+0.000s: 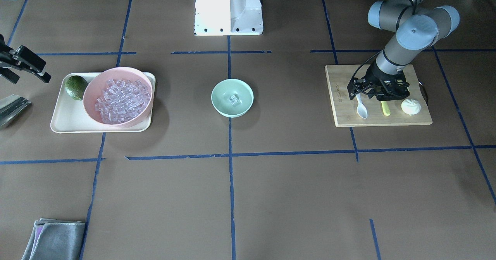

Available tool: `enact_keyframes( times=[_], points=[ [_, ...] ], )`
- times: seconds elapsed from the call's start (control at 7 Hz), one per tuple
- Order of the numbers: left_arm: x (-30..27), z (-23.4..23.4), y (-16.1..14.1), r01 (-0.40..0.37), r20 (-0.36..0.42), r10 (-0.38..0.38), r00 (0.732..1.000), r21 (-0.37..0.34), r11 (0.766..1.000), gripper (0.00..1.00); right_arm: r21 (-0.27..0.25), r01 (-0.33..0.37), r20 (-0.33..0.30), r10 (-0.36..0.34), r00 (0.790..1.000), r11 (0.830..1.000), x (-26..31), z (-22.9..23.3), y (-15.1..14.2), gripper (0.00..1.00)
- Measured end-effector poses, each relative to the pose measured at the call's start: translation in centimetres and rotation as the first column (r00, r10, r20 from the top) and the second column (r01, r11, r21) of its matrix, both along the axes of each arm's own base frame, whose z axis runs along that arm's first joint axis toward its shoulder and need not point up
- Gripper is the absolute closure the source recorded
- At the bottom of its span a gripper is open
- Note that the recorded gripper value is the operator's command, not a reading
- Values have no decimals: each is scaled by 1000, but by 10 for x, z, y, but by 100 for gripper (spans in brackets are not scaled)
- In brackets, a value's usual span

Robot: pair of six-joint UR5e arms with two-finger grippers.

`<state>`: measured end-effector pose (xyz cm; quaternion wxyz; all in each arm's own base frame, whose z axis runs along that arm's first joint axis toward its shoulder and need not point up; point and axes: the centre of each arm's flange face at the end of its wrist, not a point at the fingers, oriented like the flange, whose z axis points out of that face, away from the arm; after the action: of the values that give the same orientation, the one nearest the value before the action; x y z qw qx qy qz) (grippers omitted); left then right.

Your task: Put spoon and ice into bowl

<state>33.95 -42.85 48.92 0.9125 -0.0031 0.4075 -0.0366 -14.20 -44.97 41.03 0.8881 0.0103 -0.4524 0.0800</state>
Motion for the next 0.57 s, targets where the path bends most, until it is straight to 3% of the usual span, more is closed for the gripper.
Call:
enact_keyframes(
  times=[0.29,0.57],
  points=[
    [1,-1,0,-1,-1,1,1000,2,1000,39,2,-1,2,1,1000,1000,1,-1,1,1],
    [2,-1,0,-2,0,2,1000,1,1000,50,2,-1,1,1,1000,1000,1,-1,1,1]
  ],
)
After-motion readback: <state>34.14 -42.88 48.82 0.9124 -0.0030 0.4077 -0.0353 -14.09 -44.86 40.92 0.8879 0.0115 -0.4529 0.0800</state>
